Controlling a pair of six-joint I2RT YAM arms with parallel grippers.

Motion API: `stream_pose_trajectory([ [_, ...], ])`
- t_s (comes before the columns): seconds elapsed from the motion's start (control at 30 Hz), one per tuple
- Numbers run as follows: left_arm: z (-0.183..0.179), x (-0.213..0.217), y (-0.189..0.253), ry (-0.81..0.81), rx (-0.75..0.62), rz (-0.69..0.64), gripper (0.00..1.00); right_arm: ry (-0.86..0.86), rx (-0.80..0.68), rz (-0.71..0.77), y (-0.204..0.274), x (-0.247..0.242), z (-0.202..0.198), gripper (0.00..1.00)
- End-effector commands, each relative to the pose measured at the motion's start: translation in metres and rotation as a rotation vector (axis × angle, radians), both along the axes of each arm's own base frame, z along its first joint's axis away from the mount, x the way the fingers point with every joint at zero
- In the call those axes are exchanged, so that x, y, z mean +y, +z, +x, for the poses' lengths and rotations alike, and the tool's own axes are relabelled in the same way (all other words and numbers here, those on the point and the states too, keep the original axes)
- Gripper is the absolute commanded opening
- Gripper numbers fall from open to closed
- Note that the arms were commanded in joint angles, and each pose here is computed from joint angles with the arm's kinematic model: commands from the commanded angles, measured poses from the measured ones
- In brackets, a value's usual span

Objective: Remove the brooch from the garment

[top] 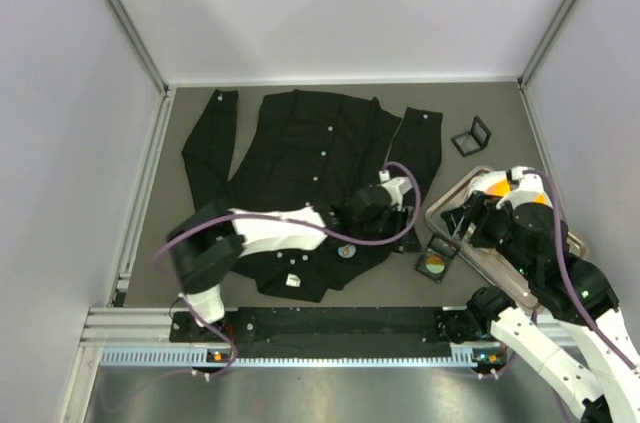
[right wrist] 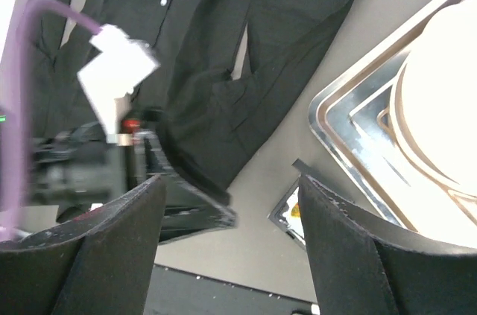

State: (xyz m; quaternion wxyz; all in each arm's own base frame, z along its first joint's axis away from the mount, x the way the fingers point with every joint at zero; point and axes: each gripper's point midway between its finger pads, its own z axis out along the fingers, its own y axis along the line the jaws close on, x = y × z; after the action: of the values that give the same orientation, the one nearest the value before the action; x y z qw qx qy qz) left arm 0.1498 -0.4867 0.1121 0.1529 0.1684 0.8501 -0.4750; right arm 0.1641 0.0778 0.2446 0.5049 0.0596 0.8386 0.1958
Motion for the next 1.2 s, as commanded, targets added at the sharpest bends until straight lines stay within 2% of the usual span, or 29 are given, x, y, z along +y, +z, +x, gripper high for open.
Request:
stream_pose_trajectory([
  [0.0, -0.002, 0.073, 0.022, 0.1, -0.136, 0.096, 0.45, 0.051, 0.046, 0.039, -0.006, 0.022, 0.011, 0.72],
  [0.13, 0.007, 0.13, 0.022, 0.245, -0.215, 0.189, 0.4, 0.195, 0.172, 0.09, -0.043, 0.063, 0.018, 0.69],
  [0.17, 0.012, 0.141, 0.02, 0.282, -0.21, 0.203, 0.39, 0.218, 0.153, 0.137, -0.041, 0.075, 0.025, 0.67],
  [0.23, 0.013, 0.162, 0.01, 0.328, -0.189, 0.23, 0.37, 0.287, 0.23, 0.155, -0.068, 0.096, 0.023, 0.62],
  [0.3, 0.019, 0.176, 0.0, 0.374, -0.154, 0.233, 0.36, 0.312, 0.22, 0.172, -0.074, 0.113, 0.029, 0.56],
  [0.4, 0.03, 0.181, -0.015, 0.409, -0.116, 0.223, 0.34, 0.388, 0.234, 0.141, -0.086, 0.148, 0.024, 0.47],
  [0.47, 0.043, 0.185, -0.03, 0.432, -0.08, 0.245, 0.28, 0.425, 0.3, 0.124, -0.105, 0.169, 0.016, 0.43],
  [0.6, 0.057, 0.191, -0.045, 0.459, -0.082, 0.279, 0.25, 0.44, 0.352, 0.14, -0.134, 0.19, 0.011, 0.4],
  [0.77, 0.064, 0.188, -0.069, 0.472, -0.052, 0.286, 0.22, 0.441, 0.345, 0.151, -0.154, 0.204, 0.022, 0.36],
  [0.87, 0.062, 0.191, -0.085, 0.481, -0.024, 0.307, 0.22, 0.47, 0.367, 0.146, -0.162, 0.215, 0.024, 0.35],
  [0.93, 0.055, 0.187, -0.086, 0.464, 0.011, 0.277, 0.21, 0.47, 0.4, 0.144, -0.173, 0.217, 0.023, 0.35],
  [1.17, 0.047, 0.198, -0.09, 0.474, 0.023, 0.296, 0.21, 0.455, 0.433, 0.169, -0.191, 0.218, 0.02, 0.37],
])
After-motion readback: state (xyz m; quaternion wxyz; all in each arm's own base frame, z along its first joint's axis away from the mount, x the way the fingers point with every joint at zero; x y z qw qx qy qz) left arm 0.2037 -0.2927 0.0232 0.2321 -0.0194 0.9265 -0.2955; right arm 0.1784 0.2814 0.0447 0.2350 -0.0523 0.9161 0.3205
